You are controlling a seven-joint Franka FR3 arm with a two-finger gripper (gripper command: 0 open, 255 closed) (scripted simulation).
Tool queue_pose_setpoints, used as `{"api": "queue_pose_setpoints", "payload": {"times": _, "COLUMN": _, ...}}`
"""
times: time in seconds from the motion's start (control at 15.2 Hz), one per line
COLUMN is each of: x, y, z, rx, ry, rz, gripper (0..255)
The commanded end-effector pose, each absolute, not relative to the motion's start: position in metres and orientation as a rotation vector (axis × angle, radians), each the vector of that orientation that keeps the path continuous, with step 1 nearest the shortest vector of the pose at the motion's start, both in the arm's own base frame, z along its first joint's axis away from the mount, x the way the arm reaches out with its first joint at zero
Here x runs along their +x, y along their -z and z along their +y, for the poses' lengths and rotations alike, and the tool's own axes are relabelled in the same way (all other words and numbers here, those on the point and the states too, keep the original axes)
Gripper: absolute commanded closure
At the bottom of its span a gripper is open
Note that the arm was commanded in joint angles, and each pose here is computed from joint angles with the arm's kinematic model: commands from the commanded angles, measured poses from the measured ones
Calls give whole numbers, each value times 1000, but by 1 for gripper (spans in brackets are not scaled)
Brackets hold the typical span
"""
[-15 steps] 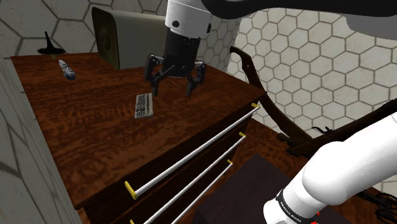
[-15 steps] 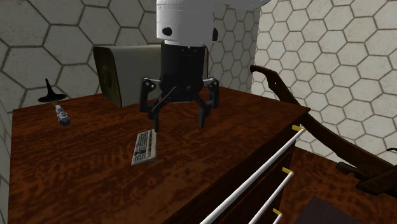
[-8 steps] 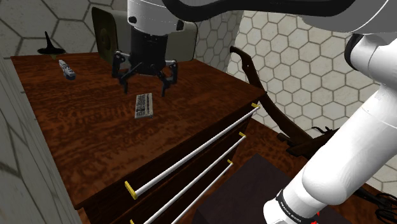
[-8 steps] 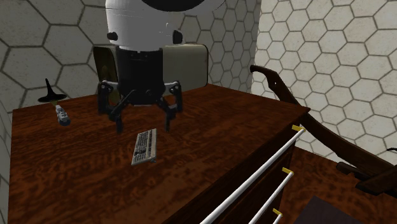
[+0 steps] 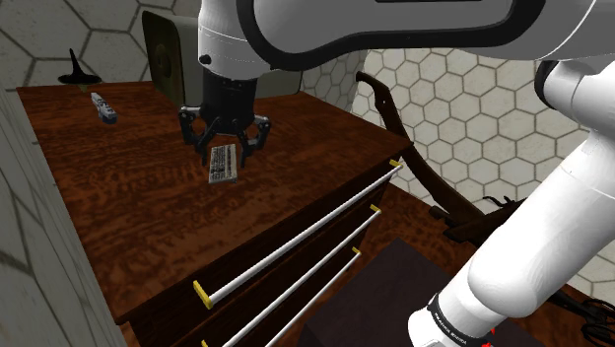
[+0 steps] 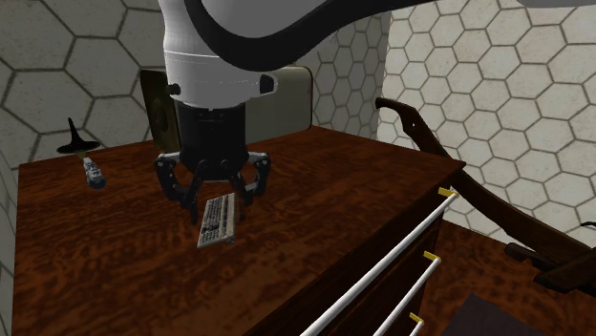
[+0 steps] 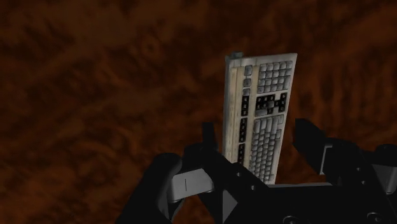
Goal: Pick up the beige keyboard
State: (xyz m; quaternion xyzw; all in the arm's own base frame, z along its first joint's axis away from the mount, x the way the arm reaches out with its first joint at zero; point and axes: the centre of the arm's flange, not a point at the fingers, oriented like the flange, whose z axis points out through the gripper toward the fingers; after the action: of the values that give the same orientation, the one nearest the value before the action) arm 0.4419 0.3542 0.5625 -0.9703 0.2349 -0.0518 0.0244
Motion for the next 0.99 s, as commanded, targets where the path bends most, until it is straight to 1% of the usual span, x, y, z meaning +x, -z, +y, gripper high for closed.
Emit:
{"api": "queue_pose_setpoints", "payload": {"times": 0.0, "x": 442, "y": -561, "z": 354, "rx": -3002, "ry": 161, "rz": 727, "gripper": 255}}
{"api": "queue_pose_setpoints", "payload": {"times": 0.53, "x": 442, "y": -561, "z": 354, "rx": -3002, "ry": 160, "rz": 727, "gripper": 255}}
{"api": "queue_pose_setpoints", "payload": {"times": 0.92, "x": 442, "y": -593, "z": 354, "rx": -3002, "ry": 161, "rz": 727, "gripper": 255}}
